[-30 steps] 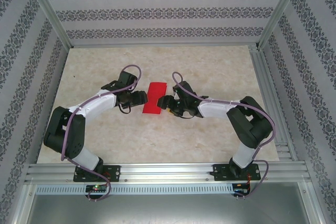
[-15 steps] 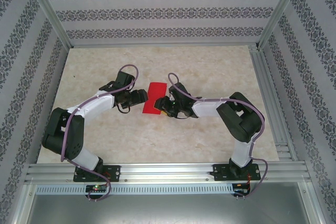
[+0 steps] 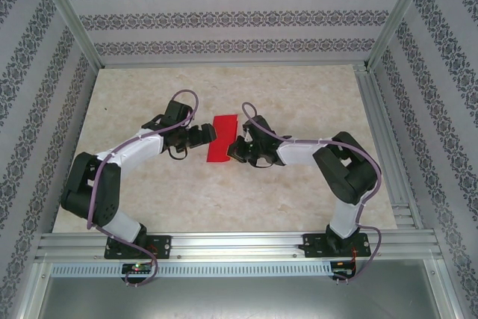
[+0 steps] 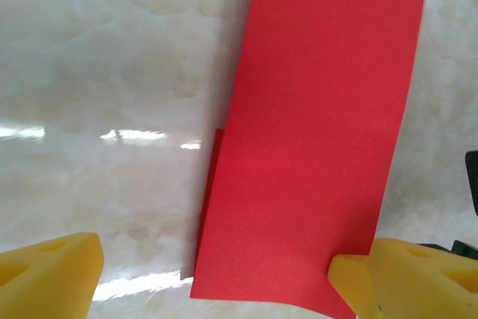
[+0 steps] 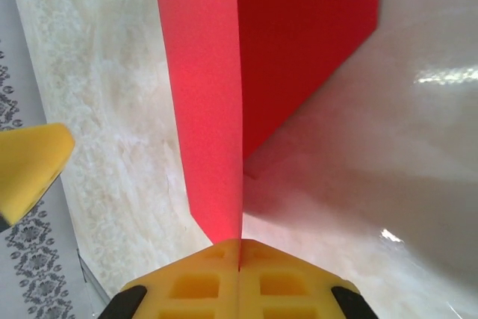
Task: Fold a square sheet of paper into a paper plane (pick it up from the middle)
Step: Third fold the triangle at the center of the table.
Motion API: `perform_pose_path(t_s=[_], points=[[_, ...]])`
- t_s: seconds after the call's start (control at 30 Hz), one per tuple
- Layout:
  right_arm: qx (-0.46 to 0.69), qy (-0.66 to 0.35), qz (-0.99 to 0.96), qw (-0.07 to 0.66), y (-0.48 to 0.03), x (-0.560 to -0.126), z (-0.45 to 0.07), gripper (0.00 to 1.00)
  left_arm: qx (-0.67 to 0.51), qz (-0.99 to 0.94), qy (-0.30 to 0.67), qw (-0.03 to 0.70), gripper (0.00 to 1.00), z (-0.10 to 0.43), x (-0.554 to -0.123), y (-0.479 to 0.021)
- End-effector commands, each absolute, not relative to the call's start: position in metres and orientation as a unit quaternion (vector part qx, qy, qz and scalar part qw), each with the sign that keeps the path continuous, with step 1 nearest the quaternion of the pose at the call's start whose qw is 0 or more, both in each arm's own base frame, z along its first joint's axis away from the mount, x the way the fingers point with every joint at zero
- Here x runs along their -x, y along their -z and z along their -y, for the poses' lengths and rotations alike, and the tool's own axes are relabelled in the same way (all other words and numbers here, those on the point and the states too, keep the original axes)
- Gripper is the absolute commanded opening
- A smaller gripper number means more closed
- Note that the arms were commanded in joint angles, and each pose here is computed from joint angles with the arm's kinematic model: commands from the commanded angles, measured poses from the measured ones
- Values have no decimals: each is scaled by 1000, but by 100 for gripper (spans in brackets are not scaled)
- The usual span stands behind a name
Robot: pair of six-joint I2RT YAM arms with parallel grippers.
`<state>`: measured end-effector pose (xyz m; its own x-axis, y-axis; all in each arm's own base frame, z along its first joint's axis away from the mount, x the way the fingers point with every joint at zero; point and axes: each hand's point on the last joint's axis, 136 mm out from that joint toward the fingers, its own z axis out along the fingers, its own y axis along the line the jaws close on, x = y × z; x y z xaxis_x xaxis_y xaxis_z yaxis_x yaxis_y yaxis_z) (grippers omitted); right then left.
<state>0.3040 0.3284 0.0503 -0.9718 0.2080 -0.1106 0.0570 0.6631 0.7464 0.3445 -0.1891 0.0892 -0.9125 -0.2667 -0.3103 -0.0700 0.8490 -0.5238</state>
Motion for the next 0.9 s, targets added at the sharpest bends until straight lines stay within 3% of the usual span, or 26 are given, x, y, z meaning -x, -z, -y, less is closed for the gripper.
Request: perform_pose_path(t_s=[0.0, 0.4, 0.63, 0.87], points=[[-31, -399, -914, 70, -56, -285, -318, 3, 41, -922, 331, 197, 87, 226, -354, -100], [-12, -386, -922, 24, -47, -261, -303, 5, 17, -912, 381, 153, 47, 268, -362, -75], [-56, -415, -907, 38, -48, -269, -308, 22, 38, -934, 334, 117, 37, 260, -357, -37], [-83, -427, -899, 43, -51, -263, -303, 26, 40, -940, 320, 110, 34, 259, -354, -28]])
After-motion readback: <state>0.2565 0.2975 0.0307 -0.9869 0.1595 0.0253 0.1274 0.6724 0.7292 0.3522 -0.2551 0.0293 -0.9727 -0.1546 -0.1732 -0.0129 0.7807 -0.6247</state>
